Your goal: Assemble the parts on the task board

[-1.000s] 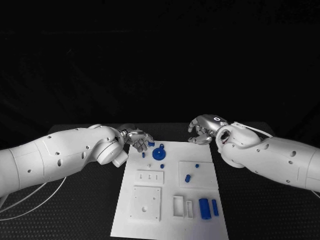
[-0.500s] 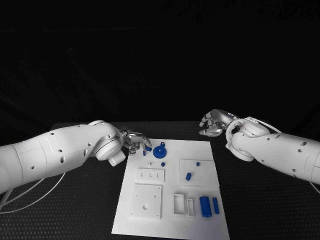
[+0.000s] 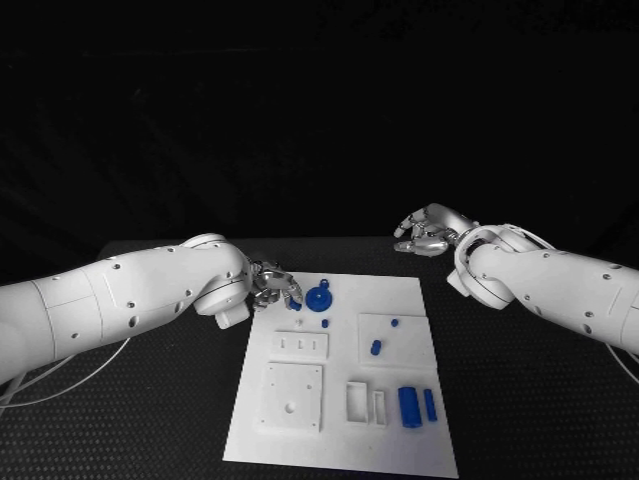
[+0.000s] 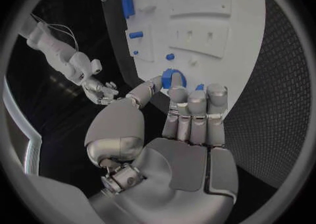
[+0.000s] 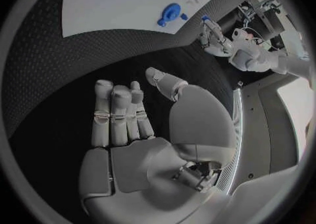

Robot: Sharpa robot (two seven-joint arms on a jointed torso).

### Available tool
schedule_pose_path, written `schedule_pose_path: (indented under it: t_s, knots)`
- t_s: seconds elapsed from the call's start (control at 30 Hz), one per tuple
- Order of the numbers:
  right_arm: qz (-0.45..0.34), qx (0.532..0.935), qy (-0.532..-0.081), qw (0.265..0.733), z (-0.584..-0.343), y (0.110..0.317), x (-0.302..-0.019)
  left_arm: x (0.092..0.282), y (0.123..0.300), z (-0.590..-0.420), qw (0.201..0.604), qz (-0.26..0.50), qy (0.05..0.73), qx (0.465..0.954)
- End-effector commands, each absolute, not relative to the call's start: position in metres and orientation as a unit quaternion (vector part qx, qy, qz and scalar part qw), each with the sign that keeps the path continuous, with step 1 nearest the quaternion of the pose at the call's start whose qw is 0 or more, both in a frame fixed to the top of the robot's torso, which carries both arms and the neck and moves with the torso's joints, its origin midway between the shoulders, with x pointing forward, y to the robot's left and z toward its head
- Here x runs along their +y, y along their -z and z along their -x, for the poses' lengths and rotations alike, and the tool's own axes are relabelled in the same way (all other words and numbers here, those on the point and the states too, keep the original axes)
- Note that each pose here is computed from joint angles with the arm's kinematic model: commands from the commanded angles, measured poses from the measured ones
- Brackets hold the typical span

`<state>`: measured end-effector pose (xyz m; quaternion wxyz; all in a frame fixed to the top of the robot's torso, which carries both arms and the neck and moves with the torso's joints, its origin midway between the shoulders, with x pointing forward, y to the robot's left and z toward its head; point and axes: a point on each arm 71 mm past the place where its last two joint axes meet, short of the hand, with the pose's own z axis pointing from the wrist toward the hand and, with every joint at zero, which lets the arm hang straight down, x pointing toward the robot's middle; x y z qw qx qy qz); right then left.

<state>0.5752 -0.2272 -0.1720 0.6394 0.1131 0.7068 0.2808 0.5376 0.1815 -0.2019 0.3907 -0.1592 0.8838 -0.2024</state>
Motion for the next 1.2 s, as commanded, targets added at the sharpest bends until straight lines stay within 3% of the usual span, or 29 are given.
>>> schedule_pose_path:
  t_s: [0.03,0.37,0.83,1.2]
  knots:
    - [-0.148,0.68,-0.357,0.623,-0.576,0.167,-0.226,0.176,0.202,-0.535,0.4,0.107,0.173,0.894]
    - [-0.237,0.673,-0.419,0.562,-0.583,0.168,-0.236,0.169,0.207,-0.528,0.384,0.091,0.173,0.903]
    - [-0.238,0.671,-0.425,0.559,-0.583,0.167,-0.231,0.162,0.216,-0.521,0.352,0.081,0.166,0.918]
    - [-0.234,0.676,-0.427,0.552,-0.582,0.168,-0.228,0.157,0.214,-0.522,0.38,0.085,0.167,0.906]
